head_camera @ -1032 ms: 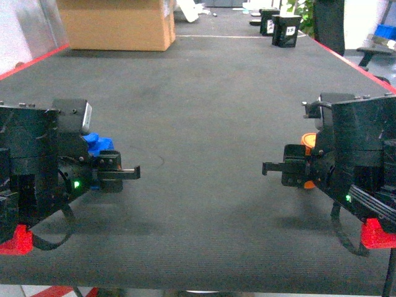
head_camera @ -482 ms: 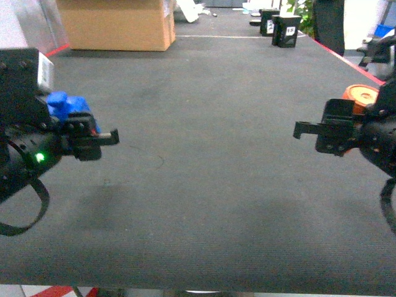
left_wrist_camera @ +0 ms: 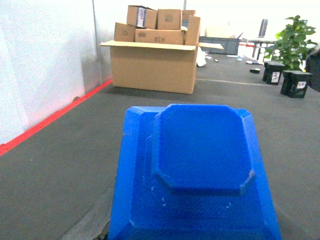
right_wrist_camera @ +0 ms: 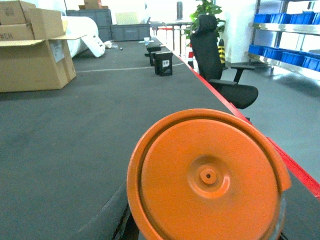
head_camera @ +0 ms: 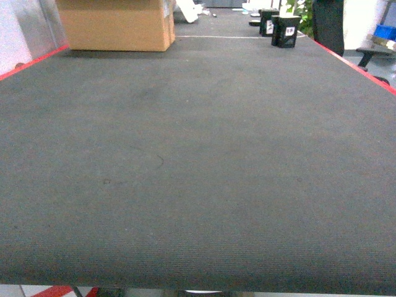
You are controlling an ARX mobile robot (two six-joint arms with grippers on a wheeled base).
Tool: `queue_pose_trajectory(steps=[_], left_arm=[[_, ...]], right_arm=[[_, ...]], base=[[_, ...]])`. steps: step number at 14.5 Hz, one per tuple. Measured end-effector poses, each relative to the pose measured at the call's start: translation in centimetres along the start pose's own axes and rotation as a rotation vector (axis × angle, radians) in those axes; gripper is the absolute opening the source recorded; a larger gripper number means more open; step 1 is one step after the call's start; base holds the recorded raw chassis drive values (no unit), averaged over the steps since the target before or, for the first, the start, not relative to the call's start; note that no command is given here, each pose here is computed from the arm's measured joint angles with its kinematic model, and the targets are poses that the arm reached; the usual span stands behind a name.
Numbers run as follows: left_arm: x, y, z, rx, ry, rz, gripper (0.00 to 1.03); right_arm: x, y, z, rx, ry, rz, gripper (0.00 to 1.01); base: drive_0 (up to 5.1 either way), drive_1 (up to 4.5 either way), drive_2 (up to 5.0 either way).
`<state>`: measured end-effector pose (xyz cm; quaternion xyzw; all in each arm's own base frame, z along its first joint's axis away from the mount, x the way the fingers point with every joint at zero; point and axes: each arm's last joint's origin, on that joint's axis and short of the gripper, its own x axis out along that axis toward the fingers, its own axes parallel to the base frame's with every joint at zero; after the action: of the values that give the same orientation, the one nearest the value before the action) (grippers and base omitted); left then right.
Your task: Sort blue parts and orange caps into right shelf containers
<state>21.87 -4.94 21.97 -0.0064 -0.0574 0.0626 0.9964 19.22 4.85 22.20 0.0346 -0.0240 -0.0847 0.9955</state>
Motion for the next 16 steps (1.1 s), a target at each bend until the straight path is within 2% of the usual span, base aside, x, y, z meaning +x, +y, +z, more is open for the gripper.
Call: queue_pose_trajectory(steps=[2,4,6,7,8,9,10,12,14,16], left_arm=[[-1.9,0.4,0.9,-0.008,-0.024,0.008,0.43],[-3.7,0.6,1.1,-0.017,-0.033,0.014,0.43],[-4.9,0.6,1.0,-0.008,-0.032,0.01,0.43],[-4.9,0.6,0.9,0.0,-0.024,0.007,0.43],[-4.9,0.8,0.8,0.022,0.039,-0.032,0.43],[-5.3,1.4,0.4,0.033,0.092,-0.096,0.43],[-5.8,2.0,0.1,0.034,0.109,-0.112,0.43],[-6.6,3.1,-1.2,0.026,0.131,-0.117,0.43],[-7.5,4.0,-1.8,0.023,0.127,-0.125,0.43],[-8.0,4.6,-2.2,0.021,0.123,-0.122,0.43]], right_arm=[[-1.6,-0.5,0.6,-0.004,-0.025,-0.004,0.45],[-2.9,-0.6,1.1,-0.003,-0.048,0.004,0.45],[-3.9,-0.5,1.7,-0.004,-0.09,-0.011,0.45],[-3.8,-0.4,1.2,-0.027,-0.071,-0.007,0.45],[-3.9,-0.5,1.2,-0.044,-0.041,0.016,0.45],[-4.1,-1.1,0.9,-0.077,0.02,0.099,0.45],[-4.3,-1.7,0.4,-0.084,0.04,0.129,0.45],[-4.9,-2.9,-0.9,-0.087,0.055,0.16,0.45],[-5.5,-4.0,-1.9,-0.087,0.056,0.165,0.45],[-5.9,-4.6,-2.4,-0.086,0.054,0.165,0.45]], base=[[0.0,0.0,0.0],[0.0,0.0,0.0],[0.0,0.0,0.0],[0.0,0.0,0.0],[0.0,0.0,0.0],[0.0,0.0,0.0],[0.0,0.0,0.0],[0.0,0.0,0.0],[0.0,0.0,0.0],[0.0,0.0,0.0]])
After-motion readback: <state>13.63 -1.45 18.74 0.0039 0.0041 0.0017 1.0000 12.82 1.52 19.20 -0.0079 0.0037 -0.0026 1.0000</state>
